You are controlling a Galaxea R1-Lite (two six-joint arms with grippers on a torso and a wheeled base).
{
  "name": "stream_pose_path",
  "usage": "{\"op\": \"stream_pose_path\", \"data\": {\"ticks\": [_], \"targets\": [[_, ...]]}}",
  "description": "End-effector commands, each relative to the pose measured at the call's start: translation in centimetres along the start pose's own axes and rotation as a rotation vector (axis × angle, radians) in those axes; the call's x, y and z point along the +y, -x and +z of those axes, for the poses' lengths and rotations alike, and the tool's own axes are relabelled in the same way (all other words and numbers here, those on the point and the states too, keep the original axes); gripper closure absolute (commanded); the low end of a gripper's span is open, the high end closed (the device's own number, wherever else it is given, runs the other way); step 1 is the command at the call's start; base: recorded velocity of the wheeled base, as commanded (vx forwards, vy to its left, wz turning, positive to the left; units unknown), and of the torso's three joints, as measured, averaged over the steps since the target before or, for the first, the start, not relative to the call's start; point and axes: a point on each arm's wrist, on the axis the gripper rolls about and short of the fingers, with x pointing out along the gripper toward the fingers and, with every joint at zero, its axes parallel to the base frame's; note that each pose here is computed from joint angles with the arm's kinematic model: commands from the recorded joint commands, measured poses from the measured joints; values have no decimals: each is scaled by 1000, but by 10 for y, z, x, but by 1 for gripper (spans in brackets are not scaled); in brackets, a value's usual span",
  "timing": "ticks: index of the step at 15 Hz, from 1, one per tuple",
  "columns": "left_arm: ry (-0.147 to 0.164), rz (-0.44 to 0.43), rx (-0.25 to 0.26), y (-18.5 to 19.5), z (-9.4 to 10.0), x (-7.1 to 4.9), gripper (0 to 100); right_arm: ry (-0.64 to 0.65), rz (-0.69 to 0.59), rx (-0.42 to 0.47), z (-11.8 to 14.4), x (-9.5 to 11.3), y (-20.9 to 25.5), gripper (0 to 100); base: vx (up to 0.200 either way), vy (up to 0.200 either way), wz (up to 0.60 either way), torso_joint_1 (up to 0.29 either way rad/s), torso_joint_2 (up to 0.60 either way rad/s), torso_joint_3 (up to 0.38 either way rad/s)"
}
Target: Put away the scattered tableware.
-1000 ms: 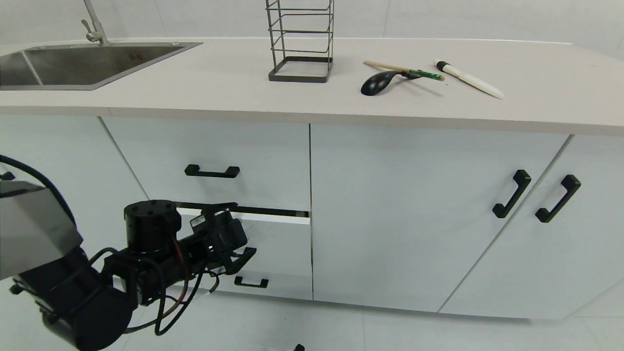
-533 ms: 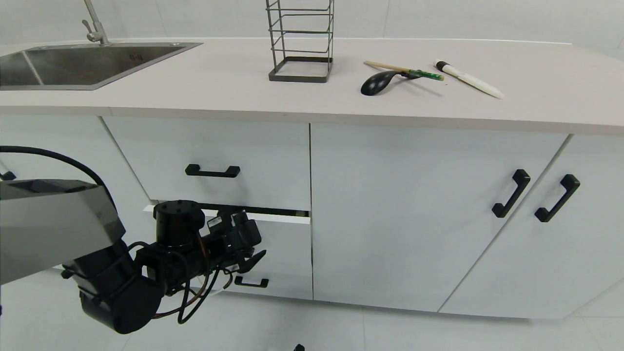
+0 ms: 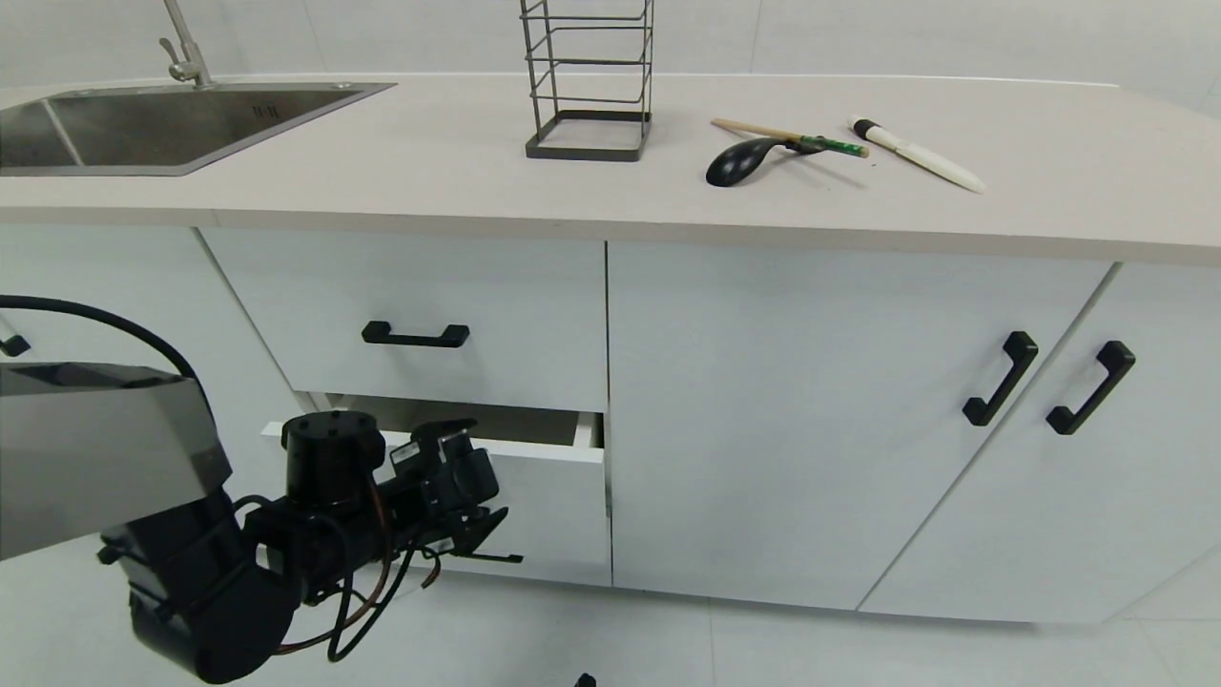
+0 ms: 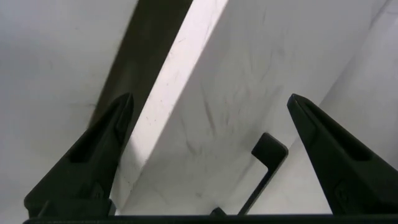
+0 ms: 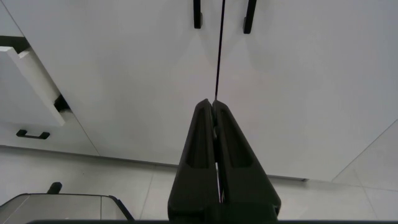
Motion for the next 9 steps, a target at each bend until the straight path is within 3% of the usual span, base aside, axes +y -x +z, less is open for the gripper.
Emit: {"op": "stream_pose_path", "data": {"ticks": [1, 4, 9], "targets": [[-3, -21, -8, 36, 8, -10, 0, -1, 1, 1, 0, 0, 0, 100, 0, 0, 0, 0, 0, 0], [-7, -49, -17, 69, 14, -23, 0, 1, 1, 1, 0, 0, 0, 100, 0, 0, 0, 0, 0, 0], [-47, -10, -120, 112, 34, -29, 0, 1, 1, -1, 0, 0, 0, 100, 0, 0, 0, 0, 0, 0]]}}
